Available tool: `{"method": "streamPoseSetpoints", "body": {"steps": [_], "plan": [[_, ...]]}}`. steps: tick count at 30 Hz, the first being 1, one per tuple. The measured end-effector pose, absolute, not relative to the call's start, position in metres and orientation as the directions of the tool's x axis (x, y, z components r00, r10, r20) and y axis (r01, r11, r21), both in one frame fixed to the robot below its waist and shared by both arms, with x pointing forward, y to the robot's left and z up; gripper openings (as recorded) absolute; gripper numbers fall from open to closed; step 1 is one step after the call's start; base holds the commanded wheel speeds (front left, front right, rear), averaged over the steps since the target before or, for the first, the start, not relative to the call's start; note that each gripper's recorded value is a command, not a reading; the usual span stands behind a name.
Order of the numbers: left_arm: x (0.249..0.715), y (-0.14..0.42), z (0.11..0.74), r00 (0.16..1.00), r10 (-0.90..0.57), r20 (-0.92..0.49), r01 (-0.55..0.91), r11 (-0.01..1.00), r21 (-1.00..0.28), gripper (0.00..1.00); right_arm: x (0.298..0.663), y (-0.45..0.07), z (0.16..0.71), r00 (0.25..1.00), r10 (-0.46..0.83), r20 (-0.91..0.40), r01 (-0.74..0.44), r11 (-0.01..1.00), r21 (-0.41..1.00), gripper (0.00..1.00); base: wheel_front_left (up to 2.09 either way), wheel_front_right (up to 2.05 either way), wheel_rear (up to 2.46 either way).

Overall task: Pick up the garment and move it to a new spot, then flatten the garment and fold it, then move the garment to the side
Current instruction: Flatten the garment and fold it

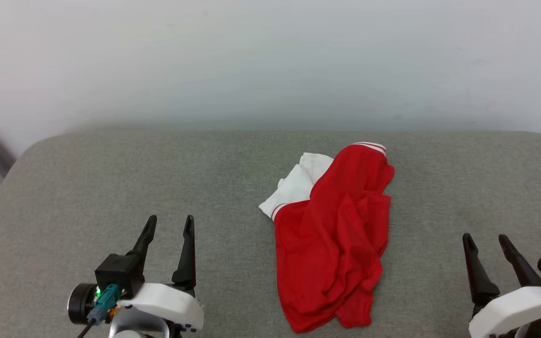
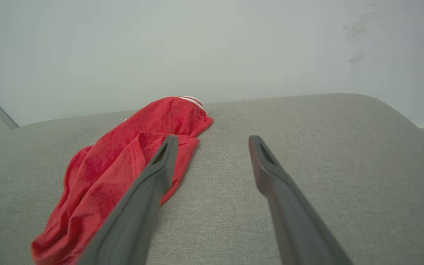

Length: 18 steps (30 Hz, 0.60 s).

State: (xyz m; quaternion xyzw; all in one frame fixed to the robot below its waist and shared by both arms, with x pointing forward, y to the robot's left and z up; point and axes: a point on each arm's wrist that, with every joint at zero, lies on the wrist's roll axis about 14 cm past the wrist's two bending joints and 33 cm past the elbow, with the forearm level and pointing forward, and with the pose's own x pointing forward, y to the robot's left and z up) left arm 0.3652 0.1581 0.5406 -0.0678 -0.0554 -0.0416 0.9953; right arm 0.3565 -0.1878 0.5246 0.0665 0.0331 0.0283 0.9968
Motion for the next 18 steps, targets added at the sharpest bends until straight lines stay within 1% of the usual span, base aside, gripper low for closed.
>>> {"method": "streamPoseSetpoints", "body": {"steps": [4, 7, 9, 11, 15, 18], "plan": [[0.368, 0.158, 0.545, 0.988, -0.070, 0.136, 0.088, 0.987, -0.131, 1.00, 0.370, -0.189, 0.504, 0.979, 0.071, -0.191, -0.043, 0.988, 0.149, 1.00, 0.00, 0.00, 0.00], [0.375, 0.155, 0.548, 0.987, -0.065, 0.150, 0.085, 0.987, -0.136, 1.00, 0.390, -0.178, 0.490, 0.938, 0.136, -0.318, -0.094, 0.985, 0.145, 1.00, 0.00, 0.00, 0.00], [0.379, 0.157, 0.548, 0.986, -0.052, 0.156, 0.074, 0.987, -0.140, 1.00, 0.403, -0.163, 0.482, 0.894, 0.202, -0.400, -0.155, 0.977, 0.146, 1.00, 0.00, 0.00, 0.00], [0.384, 0.159, 0.546, 0.987, -0.040, 0.154, 0.063, 0.987, -0.147, 1.00, 0.410, -0.145, 0.470, 0.827, 0.266, -0.495, -0.226, 0.964, 0.139, 1.00, 0.00, 0.00, 0.00], [0.392, 0.163, 0.542, 0.989, -0.024, 0.149, 0.047, 0.988, -0.149, 1.00, 0.413, -0.108, 0.441, 0.655, 0.371, -0.658, -0.356, 0.920, 0.164, 1.00, 0.00, 0.00, 0.00], [0.396, 0.167, 0.534, 0.991, -0.010, 0.132, 0.030, 0.988, -0.149, 1.00, 0.410, -0.090, 0.417, 0.527, 0.395, -0.753, -0.416, 0.892, 0.177, 1.00, 0.00, 0.00, 0.00]]}}
